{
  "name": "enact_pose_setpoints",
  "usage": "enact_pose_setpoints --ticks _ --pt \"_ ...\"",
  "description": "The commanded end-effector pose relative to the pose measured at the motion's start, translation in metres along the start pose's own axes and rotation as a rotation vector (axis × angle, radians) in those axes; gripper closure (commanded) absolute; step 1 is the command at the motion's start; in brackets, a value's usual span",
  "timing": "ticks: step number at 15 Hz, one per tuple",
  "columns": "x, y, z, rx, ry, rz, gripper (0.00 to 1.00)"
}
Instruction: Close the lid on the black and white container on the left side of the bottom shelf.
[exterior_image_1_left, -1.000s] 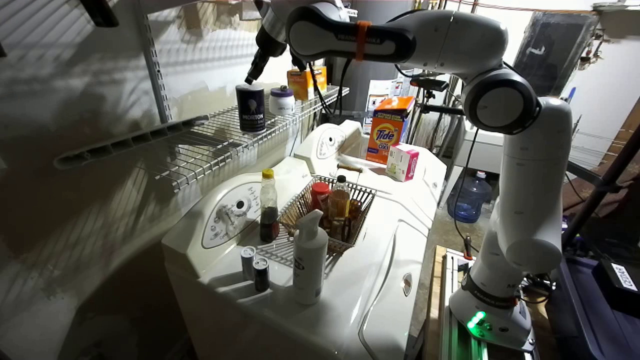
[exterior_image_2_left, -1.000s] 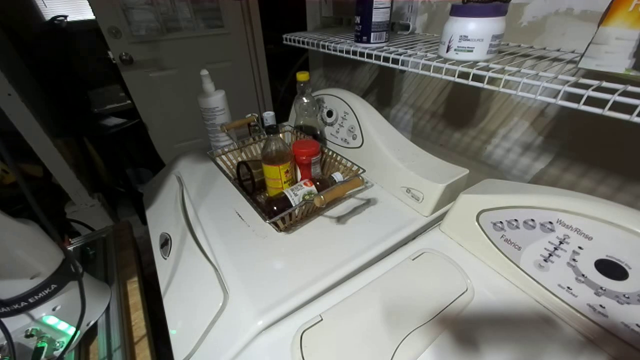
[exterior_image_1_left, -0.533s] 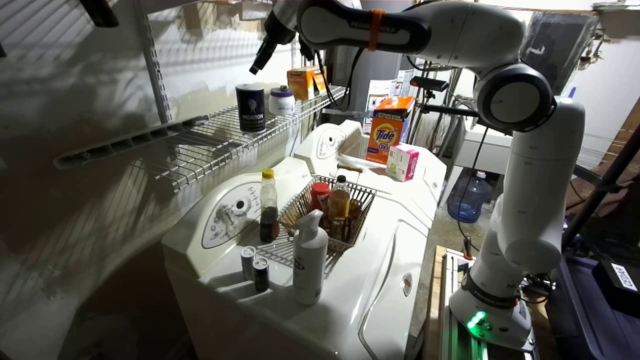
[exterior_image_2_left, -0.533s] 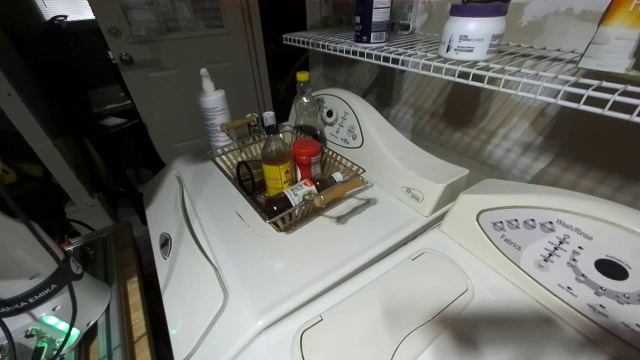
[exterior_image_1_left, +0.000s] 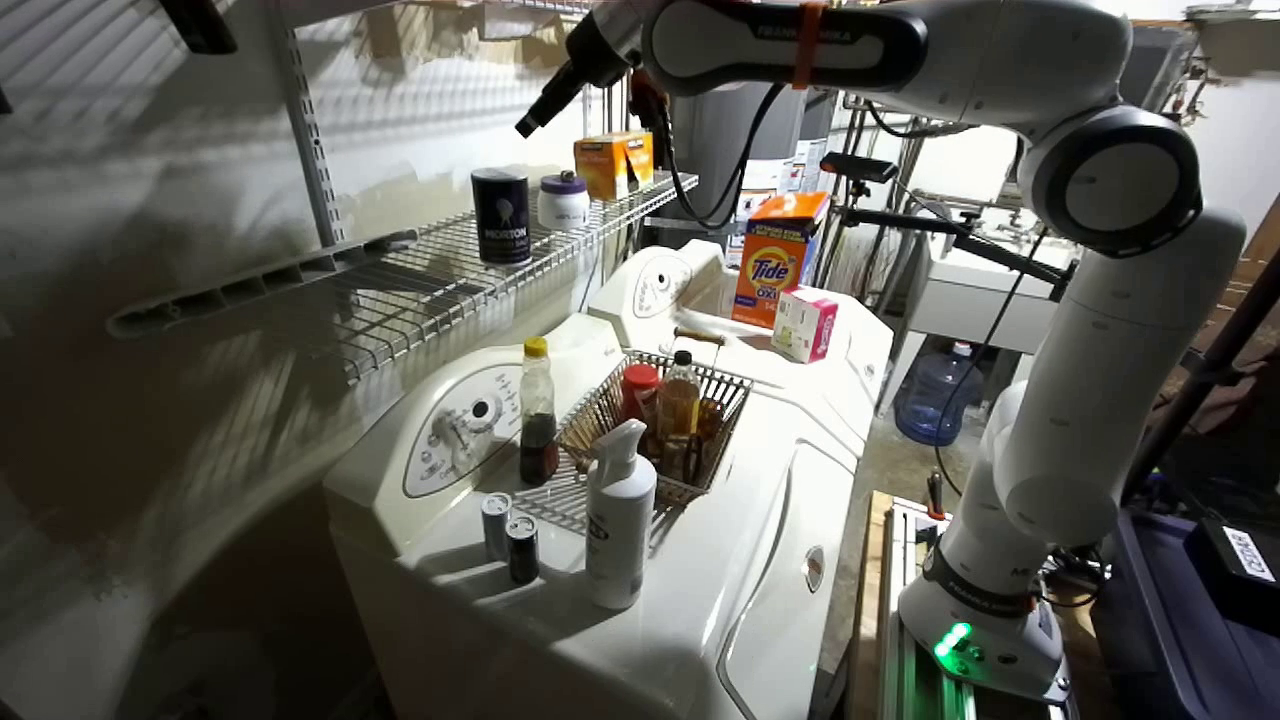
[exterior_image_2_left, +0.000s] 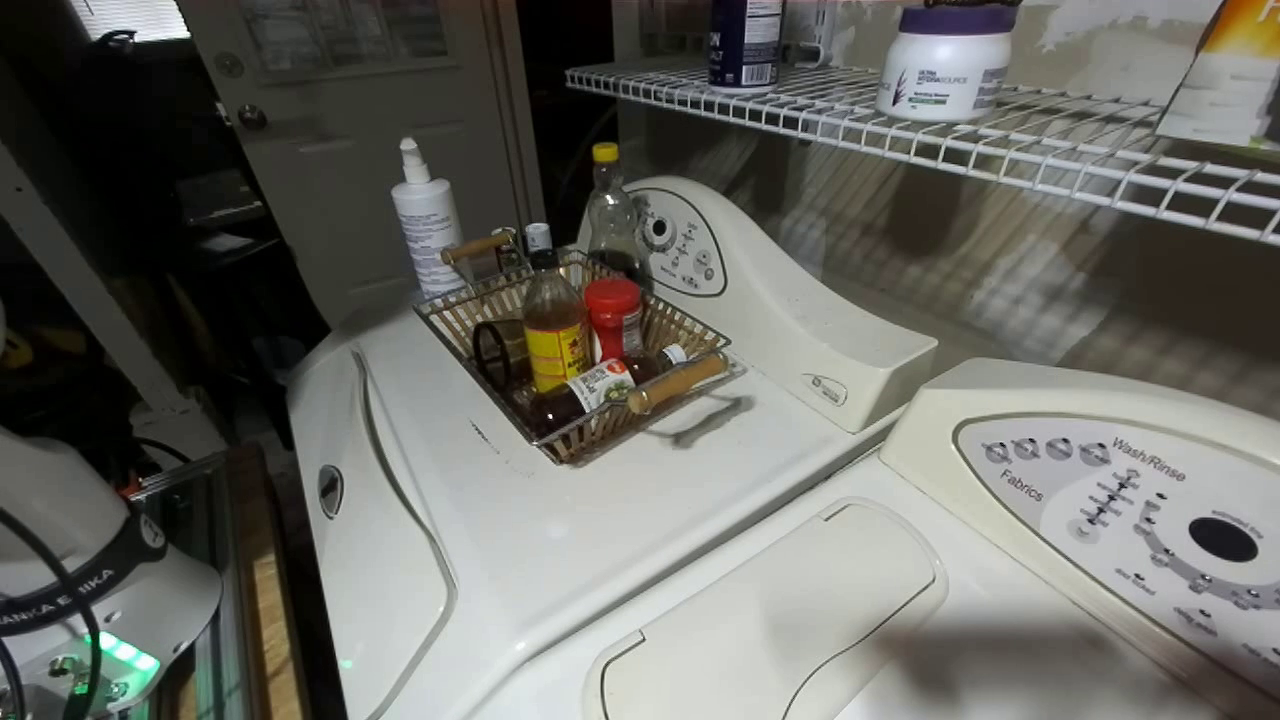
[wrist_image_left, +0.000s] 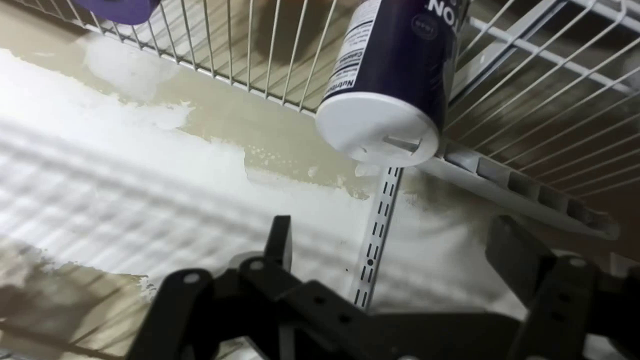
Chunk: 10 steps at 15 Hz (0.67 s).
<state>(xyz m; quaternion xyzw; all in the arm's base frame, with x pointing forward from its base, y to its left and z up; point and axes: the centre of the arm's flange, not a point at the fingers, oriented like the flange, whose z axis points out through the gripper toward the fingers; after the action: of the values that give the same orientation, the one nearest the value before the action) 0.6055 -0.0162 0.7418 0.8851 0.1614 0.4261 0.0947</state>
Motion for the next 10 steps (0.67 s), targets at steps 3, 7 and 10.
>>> enact_pose_setpoints --ticks 3,7,10 --pt "-0.066 -0.02 -0.028 0.053 0.089 0.057 0.0" --pt "-0.09 -0.027 -0.029 0.07 0.179 0.058 0.0" --pt "-0.075 -0.025 -0.019 0.053 0.171 0.059 0.0"
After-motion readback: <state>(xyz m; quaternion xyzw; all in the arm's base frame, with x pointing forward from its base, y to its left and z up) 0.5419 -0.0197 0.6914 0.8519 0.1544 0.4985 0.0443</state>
